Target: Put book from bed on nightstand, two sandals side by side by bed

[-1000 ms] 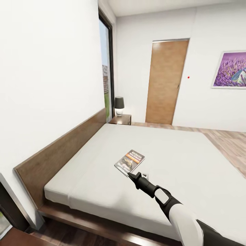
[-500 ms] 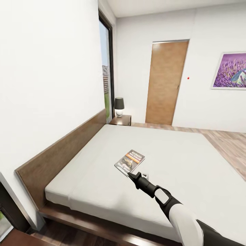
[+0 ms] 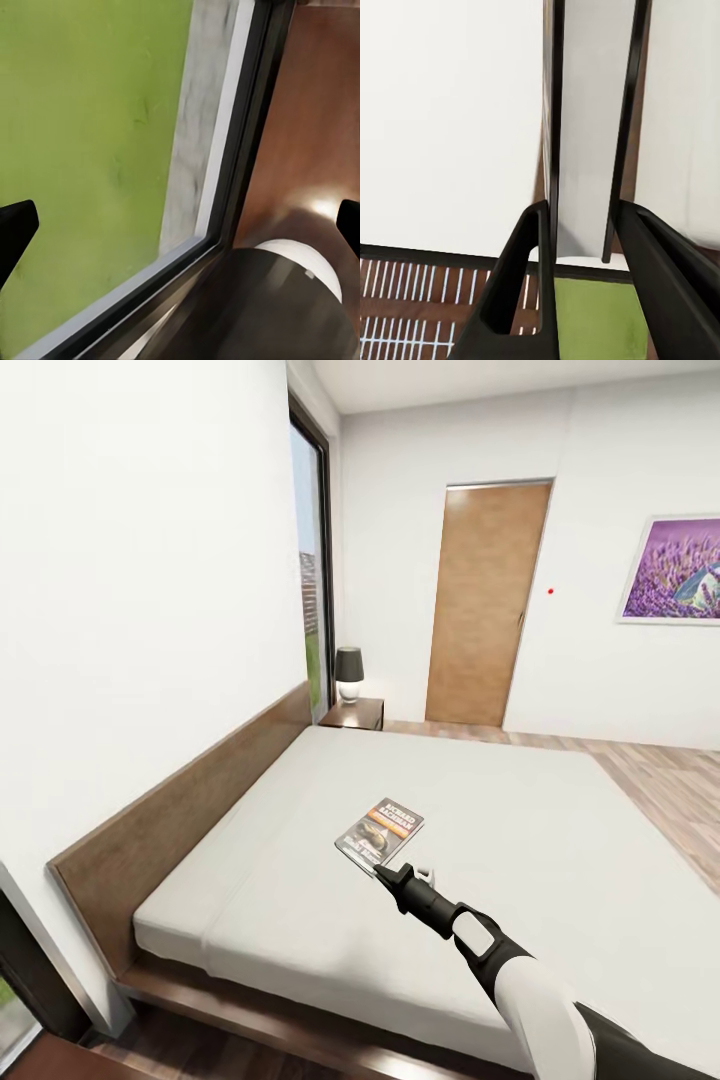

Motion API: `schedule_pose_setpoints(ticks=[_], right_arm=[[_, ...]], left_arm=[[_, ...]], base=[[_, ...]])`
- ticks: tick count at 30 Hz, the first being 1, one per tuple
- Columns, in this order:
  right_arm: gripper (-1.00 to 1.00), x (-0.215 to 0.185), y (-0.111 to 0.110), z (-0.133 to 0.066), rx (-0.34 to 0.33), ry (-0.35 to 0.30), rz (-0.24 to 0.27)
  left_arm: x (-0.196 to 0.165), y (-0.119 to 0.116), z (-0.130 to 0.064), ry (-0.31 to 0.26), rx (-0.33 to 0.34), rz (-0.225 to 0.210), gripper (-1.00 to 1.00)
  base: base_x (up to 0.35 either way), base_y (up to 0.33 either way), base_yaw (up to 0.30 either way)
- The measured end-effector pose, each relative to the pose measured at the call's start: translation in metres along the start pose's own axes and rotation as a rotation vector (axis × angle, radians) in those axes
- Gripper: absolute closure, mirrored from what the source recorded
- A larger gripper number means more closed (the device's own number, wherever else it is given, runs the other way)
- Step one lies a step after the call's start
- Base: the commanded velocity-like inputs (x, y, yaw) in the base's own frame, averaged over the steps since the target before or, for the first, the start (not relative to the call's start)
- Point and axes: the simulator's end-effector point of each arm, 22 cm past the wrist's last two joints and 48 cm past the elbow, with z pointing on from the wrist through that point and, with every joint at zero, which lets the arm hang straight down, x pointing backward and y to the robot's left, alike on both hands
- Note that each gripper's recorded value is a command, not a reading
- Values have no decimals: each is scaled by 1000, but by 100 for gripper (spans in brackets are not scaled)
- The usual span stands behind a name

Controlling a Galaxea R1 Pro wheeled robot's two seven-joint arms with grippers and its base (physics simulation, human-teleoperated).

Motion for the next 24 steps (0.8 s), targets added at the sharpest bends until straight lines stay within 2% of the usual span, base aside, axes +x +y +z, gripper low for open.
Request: schedule_pose_setpoints(ticks=[24], right_arm=[[100,-2,29,-5,1,0,1]], left_arm=[[1,17,-24,0,0,0,-100]], base=[[0,0,0]])
